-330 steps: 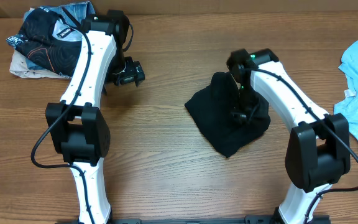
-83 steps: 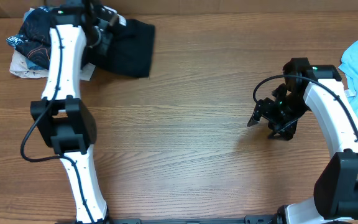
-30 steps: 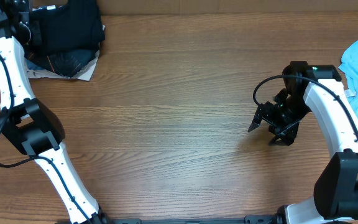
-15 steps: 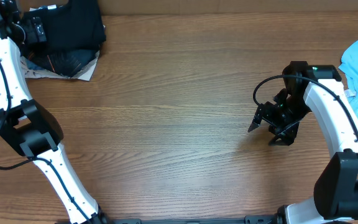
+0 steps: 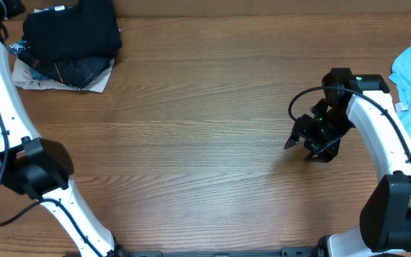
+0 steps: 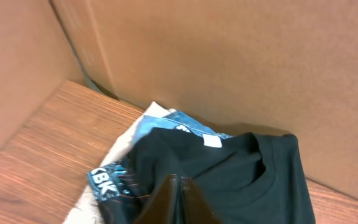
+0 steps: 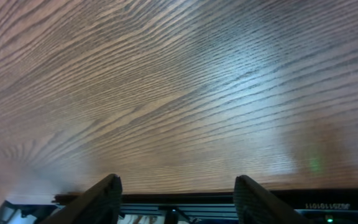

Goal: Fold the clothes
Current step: 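Place the shirt on top of the stack and release with left gripper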

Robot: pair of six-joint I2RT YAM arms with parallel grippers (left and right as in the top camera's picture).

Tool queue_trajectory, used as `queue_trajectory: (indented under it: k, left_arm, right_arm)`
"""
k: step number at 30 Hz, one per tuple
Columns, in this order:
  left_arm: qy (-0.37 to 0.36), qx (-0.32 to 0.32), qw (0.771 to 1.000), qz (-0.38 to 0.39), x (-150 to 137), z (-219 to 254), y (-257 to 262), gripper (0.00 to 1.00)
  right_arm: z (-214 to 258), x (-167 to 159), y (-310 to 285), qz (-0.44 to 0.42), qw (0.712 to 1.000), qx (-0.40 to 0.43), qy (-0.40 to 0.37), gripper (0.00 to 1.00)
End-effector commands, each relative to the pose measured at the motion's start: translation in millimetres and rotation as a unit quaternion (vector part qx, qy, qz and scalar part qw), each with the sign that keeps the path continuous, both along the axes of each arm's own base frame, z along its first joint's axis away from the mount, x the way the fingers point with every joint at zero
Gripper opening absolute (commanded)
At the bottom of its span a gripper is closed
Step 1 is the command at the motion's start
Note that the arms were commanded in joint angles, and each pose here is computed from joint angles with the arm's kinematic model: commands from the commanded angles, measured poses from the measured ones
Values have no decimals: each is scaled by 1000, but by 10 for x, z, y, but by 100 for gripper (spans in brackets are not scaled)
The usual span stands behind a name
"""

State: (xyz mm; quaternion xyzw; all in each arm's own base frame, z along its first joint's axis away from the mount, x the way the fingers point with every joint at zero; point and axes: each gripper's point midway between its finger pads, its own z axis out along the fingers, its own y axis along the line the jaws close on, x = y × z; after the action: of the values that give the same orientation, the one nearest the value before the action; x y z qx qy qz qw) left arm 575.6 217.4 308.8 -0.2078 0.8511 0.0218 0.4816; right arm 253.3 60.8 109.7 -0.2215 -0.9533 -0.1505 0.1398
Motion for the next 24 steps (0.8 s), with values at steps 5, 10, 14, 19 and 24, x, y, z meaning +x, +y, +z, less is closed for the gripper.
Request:
queue_trajectory:
  k: [5, 10, 14, 19, 24]
  left_arm:
    - [52, -47, 998, -1, 397, -1040, -37, 7]
    - [94, -62, 994, 0, 468, -1655, -7, 19]
    - [136, -64, 989, 6, 442, -2133, 34, 22]
    - [111, -75, 991, 1, 485, -1953, 14, 40]
    - [23, -74, 996, -39, 554, -1070, -146, 77]
  right_arm:
    - [60, -5, 28, 19, 1000, 9, -20, 57]
    - [61, -9, 27, 20, 1000, 9, -20, 57]
    - [66, -38, 26, 20, 1000, 9, -13, 57]
    - [68, -47, 26, 20, 1000, 9, -11, 58]
    - [66, -37, 27, 20, 1000, 9, -13, 63]
